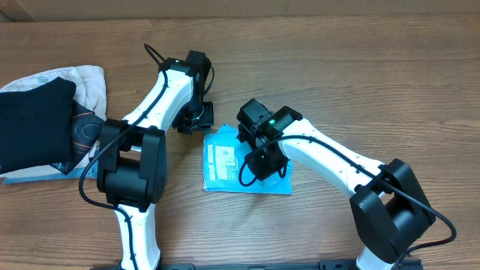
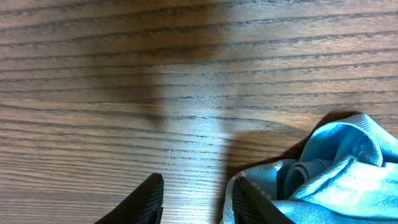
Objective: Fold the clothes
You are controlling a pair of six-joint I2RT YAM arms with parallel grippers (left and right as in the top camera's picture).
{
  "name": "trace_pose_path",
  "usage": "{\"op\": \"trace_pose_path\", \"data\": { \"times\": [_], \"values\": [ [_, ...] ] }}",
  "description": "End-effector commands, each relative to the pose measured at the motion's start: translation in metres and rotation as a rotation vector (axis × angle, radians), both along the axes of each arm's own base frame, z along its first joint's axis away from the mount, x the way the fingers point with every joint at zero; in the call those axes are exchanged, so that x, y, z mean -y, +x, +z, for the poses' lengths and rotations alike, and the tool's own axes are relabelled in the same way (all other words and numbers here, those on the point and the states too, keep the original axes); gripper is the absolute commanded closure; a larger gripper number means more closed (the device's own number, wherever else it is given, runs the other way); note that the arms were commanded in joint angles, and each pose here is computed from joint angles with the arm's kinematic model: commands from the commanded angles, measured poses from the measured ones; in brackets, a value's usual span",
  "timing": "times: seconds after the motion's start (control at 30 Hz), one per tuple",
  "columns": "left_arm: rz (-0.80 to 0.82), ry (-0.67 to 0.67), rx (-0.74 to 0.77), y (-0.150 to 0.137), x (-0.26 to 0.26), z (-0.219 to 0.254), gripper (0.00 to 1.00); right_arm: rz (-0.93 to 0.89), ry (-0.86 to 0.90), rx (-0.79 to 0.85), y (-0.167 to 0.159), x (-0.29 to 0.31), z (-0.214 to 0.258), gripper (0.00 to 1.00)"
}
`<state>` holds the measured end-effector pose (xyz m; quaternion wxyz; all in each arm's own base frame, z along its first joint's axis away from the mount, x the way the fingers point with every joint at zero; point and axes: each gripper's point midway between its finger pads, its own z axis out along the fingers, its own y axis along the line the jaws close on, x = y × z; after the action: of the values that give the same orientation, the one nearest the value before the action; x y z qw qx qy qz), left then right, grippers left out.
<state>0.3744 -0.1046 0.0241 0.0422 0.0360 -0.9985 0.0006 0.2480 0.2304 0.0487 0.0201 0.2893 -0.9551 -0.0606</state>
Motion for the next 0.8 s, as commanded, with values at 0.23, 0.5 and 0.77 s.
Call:
{"op": "trace_pose_path", "data": {
  "times": [0.23,0.5,0.77],
  "values": [
    [-0.023,-0.007,-0.013,0.000,0.002,-0.006,0.61,-0.444,-0.322,0.139,0.017,0.064,0.001,0.96],
    [-0.040,-0.008,-0.013,0.000,0.002,-0.006,0.60,-0.491,-0.423,0.081,-0.003,0.084,0.006,0.92],
    [-0.041,-0.007,-0.016,-0.001,0.001,-0.006,0.60,-0.483,-0.450,-0.003,-0.022,0.087,0.009,0.84]
  ]
}}
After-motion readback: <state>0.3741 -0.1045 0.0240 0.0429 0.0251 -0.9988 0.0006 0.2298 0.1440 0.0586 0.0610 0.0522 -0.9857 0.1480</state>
